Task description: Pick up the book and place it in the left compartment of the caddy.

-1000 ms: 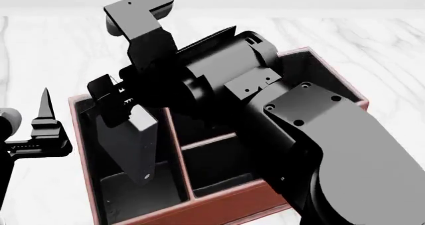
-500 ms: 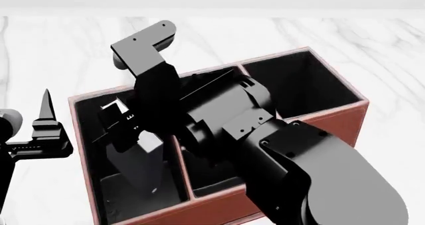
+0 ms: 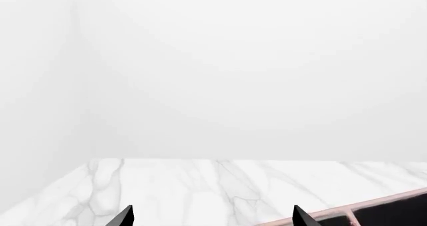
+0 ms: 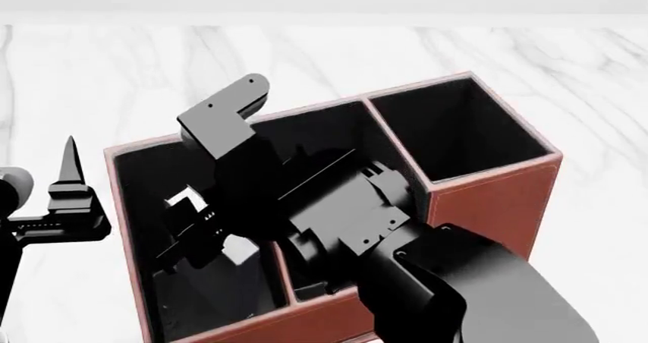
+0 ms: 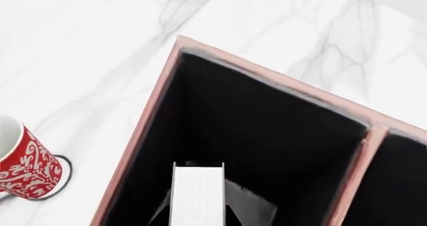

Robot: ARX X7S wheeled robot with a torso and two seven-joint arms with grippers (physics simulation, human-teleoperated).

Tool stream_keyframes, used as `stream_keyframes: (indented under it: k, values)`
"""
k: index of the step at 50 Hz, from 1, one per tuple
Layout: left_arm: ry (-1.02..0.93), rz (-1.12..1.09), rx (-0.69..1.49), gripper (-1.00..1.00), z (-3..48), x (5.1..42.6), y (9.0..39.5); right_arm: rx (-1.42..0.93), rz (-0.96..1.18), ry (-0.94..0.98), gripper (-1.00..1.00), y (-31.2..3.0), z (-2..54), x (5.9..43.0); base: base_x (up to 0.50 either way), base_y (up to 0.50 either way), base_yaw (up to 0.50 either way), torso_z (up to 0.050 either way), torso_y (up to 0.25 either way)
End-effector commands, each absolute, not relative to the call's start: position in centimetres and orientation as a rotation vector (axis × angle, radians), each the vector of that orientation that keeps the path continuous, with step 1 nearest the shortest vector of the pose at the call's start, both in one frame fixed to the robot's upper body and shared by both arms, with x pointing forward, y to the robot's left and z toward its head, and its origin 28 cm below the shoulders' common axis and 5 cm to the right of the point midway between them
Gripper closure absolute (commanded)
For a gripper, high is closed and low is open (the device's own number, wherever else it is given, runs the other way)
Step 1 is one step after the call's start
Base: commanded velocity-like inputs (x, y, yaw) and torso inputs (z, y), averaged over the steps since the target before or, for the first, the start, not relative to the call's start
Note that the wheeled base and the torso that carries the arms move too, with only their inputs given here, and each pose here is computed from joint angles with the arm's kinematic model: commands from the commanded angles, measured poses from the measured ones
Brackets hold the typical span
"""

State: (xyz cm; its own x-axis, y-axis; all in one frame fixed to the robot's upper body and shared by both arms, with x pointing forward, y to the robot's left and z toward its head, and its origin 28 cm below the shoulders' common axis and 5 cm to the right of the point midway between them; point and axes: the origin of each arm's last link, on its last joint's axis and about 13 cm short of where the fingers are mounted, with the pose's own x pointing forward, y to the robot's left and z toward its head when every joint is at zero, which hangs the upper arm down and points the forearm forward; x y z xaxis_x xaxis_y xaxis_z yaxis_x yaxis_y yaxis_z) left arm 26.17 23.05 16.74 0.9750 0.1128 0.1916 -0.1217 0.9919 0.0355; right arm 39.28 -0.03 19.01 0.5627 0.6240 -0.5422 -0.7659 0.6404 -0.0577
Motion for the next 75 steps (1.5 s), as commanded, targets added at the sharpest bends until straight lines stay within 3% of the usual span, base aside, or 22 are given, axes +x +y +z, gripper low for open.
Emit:
stream_keyframes:
  k: [1,3,4,26,31,39,43,47,56,75]
  values:
    - [-0.192,0.118,0.047,-1.00,16.8,26.2,23.1,-0.302,0.835,0.465,1.00,0.0,19.2,39.6,0.00,0.00,0.00,0.000,0.000]
    - [-0.192,0.118,0.047,-1.00,16.8,26.2,23.1,-0.297,0.841,0.477,1.00,0.0,19.0,39.5,0.00,0.00,0.00,0.000,0.005]
    - [-0.192,0.118,0.047,-1.00,16.8,26.2,23.1,-0.297,0.842,0.477,-1.00,0.0,19.0,39.5,0.00,0.00,0.00,0.000,0.000]
    - [-0.191,0.123,0.045,-1.00,16.8,26.2,23.2,-0.272,0.818,0.471,-1.00,-0.2,19.8,39.7,0.00,0.00,0.00,0.000,0.000]
    - [-0.193,0.124,0.044,-1.00,16.8,26.2,23.3,-0.149,0.732,0.486,-1.00,-0.7,21.7,40.0,0.00,0.00,0.00,0.000,0.000]
    - [-0.193,0.121,0.043,-1.00,16.8,26.1,23.2,0.000,0.515,0.212,-1.00,-2.3,24.9,41.9,0.00,0.00,0.00,0.000,0.000]
    - [-0.197,0.123,0.038,-1.00,17.0,26.1,23.3,0.036,0.513,0.150,-1.00,-3.7,25.1,41.0,0.00,0.00,0.00,0.000,0.000]
    - [-0.198,0.125,0.038,-1.00,17.0,26.1,23.3,-0.082,0.403,0.011,-1.00,-5.2,24.7,40.1,0.00,0.00,0.00,0.000,0.000]
    - [-0.208,0.130,0.037,-1.00,17.5,26.0,23.4,-0.102,0.295,-0.126,-1.00,-7.4,22.3,35.4,0.00,0.00,0.00,0.000,0.000]
    - [-0.216,0.122,0.043,-1.00,17.7,25.9,23.1,-0.148,0.200,-0.232,-1.00,-8.7,19.7,30.2,0.00,0.00,0.00,0.000,0.000]
